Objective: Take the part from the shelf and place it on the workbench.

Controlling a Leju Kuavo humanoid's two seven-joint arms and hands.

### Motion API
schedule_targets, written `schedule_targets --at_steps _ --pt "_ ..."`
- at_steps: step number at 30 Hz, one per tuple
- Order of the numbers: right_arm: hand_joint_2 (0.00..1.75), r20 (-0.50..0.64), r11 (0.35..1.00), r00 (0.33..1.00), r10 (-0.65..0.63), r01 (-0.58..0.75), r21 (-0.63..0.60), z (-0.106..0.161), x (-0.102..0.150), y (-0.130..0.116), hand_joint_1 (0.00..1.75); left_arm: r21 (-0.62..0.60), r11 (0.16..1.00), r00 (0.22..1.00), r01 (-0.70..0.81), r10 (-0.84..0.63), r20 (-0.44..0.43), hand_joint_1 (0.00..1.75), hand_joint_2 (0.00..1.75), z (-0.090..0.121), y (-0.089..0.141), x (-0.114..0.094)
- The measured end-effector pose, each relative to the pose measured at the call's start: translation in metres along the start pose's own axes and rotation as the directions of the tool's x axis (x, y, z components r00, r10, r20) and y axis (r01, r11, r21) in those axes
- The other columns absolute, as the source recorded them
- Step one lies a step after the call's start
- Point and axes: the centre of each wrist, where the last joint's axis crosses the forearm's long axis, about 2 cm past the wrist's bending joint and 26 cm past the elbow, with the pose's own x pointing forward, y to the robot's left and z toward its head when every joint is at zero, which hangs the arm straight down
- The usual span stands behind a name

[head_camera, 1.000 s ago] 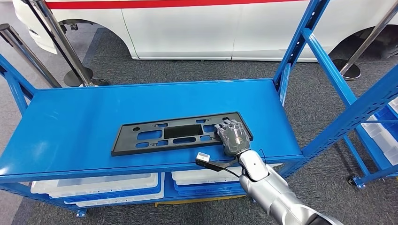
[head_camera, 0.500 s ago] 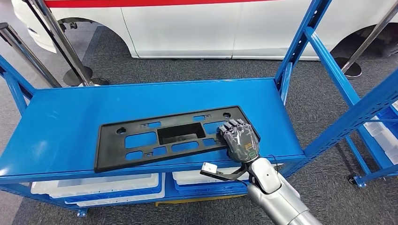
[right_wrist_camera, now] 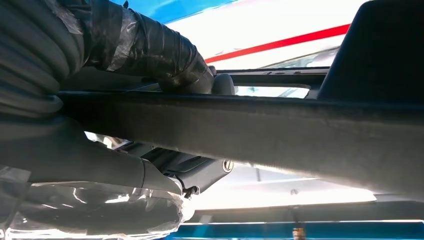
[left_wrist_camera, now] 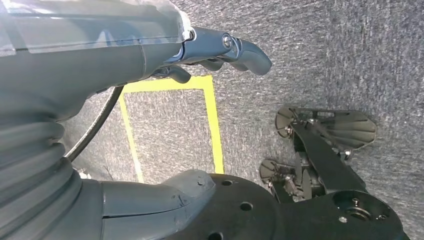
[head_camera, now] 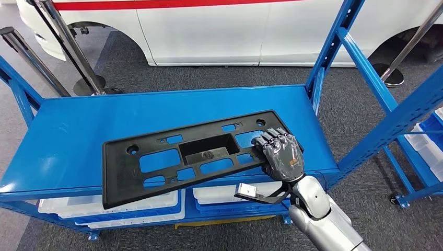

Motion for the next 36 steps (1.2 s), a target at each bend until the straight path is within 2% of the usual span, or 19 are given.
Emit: schedule_targets --at_steps 30,36 --pt "1.75 -0.001 1.000 1.000 0.009 -0.009 -0.011 0.015 -0.010 -0.014 1.75 0.005 1.000 1.000 -0.014 0.014 -0.011 0.00 1.75 0.000 0.001 0.003" --pt "1.75 -0.011 1.000 1.000 0.005 -0.005 0.004 0.025 -0.012 -0.019 1.75 0.009 1.000 1.000 -0.025 0.025 -0.017 0.00 1.75 0.000 0.002 0.000"
